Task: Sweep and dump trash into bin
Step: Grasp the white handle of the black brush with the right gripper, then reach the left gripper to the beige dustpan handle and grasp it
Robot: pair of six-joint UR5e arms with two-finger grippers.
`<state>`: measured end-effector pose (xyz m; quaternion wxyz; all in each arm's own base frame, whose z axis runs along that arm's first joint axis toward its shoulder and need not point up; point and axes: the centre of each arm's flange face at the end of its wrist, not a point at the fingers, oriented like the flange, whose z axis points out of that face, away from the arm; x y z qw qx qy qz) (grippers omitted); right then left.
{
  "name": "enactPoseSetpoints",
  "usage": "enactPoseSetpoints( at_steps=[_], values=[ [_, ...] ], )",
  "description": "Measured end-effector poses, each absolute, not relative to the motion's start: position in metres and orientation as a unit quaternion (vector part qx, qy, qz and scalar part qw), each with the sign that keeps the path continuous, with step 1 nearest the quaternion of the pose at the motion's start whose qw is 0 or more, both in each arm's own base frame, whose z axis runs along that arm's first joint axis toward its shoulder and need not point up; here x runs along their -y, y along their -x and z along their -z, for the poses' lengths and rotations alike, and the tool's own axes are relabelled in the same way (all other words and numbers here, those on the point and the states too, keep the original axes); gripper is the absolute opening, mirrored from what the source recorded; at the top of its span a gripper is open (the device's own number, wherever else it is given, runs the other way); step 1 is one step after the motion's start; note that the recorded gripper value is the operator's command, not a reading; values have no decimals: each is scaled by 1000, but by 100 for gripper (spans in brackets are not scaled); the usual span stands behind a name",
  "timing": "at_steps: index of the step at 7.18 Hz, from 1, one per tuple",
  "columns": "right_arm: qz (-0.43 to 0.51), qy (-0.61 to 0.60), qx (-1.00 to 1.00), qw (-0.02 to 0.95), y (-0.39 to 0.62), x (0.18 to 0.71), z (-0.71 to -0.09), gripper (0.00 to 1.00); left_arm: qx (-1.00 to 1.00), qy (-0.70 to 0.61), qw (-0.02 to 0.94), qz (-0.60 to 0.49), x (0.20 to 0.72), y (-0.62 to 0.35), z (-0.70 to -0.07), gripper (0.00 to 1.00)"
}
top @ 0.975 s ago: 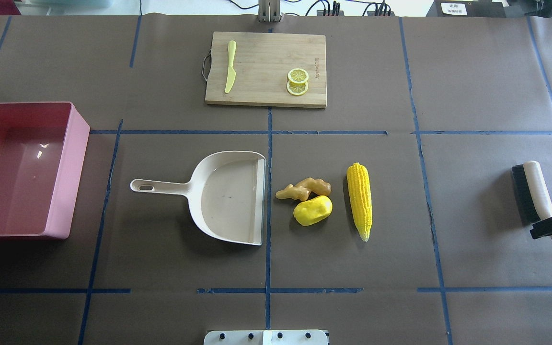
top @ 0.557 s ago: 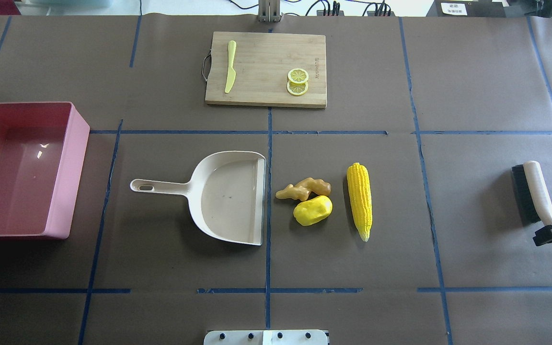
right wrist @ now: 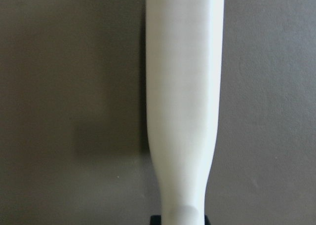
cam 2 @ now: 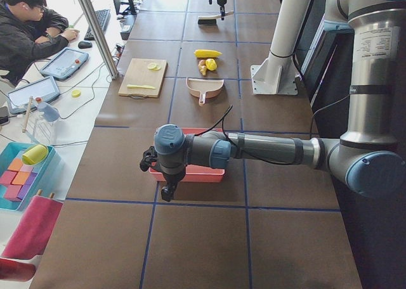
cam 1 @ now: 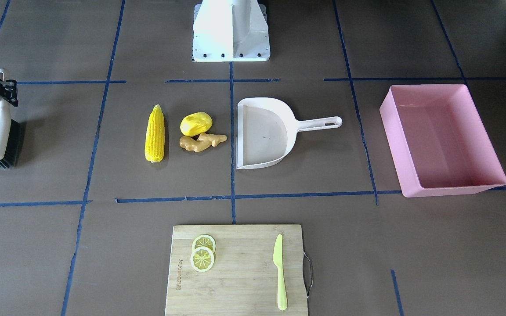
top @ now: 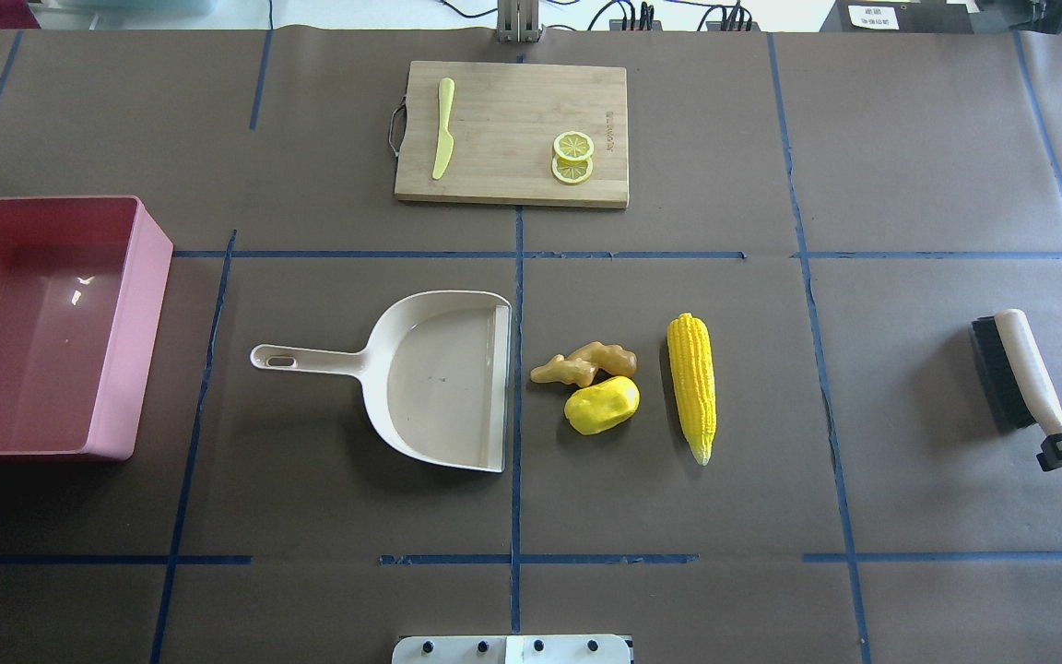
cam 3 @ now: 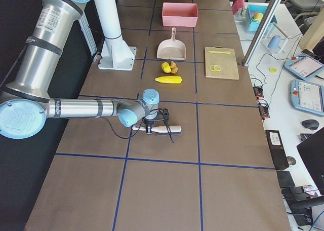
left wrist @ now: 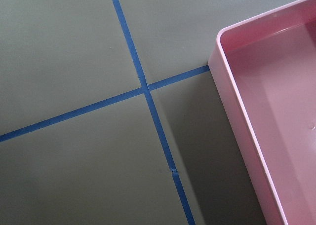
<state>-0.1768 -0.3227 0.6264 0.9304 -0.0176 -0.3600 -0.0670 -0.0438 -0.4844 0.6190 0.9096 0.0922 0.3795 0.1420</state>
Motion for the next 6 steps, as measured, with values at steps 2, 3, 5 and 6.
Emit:
enactPoseSetpoints(
  at_steps=[2,3,5,6],
  values=[
    [67,17,359,931,177,323,-626,0,-376,-100,909,-150,495,40,-609,100],
    [67,16,360,931,178,324,-626,0,-376,-104,908,-154,498,38,-604,100],
    [66,16,358,931,178,325,-626,0,-387,-130,896,-173,507,15,-567,99],
    [67,15,358,931,179,325,-626,0,-389,-159,882,-211,511,-14,-543,99]
  ],
)
